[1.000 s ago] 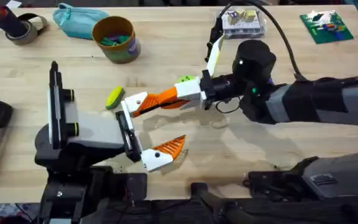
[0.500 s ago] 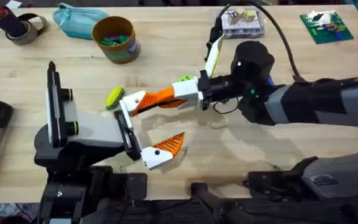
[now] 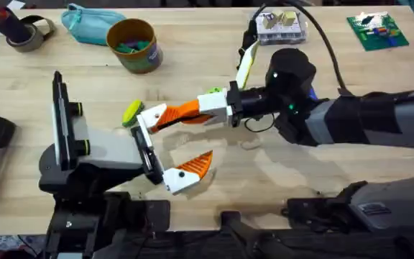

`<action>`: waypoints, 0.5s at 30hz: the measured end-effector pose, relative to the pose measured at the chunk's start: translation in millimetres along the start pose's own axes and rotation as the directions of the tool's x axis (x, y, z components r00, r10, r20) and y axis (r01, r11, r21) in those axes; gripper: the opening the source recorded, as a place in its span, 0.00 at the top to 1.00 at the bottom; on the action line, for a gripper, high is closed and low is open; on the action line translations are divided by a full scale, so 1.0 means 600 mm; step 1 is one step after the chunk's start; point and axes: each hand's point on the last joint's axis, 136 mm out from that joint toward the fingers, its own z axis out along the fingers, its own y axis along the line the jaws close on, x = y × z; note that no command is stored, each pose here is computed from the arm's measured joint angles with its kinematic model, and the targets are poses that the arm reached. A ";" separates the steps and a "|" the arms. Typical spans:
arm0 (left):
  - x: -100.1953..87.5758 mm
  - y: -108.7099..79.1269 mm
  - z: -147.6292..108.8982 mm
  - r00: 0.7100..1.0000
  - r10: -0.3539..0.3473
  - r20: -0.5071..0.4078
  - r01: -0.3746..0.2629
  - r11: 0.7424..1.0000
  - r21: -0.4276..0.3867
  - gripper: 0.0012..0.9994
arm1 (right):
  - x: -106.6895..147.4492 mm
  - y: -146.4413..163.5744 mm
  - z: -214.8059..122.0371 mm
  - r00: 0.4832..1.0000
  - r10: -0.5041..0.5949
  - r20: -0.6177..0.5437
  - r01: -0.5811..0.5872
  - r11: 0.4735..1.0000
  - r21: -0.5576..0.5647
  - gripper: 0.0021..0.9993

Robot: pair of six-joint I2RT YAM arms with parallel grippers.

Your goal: Pick up the gripper from the table and insert it into the empty holder that is missing its gripper. Then pick up a screw, insert it into the mounting hole, and use the screwdriver to tighten it. Finally, clean up the table by picking up the vegetable and placing it into the bucket.

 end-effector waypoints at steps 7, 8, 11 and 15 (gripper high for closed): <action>0.000 0.000 0.000 1.000 0.010 0.001 -0.010 1.000 -0.001 0.02 | 0.001 0.011 -0.001 1.000 -0.006 0.010 0.006 1.000 0.001 0.99; 0.000 0.000 0.000 1.000 0.013 0.001 -0.013 1.000 -0.001 0.02 | 0.001 0.012 -0.001 1.000 -0.006 0.011 0.006 1.000 0.001 0.99; 0.000 0.000 0.000 1.000 0.018 0.001 -0.018 1.000 -0.001 0.02 | 0.003 0.012 -0.002 1.000 -0.005 0.014 0.005 1.000 0.003 0.99; 0.000 -0.003 0.000 1.000 0.016 0.000 -0.016 1.000 0.008 0.02 | 0.007 0.008 -0.004 1.000 -0.006 0.019 0.006 1.000 0.005 0.99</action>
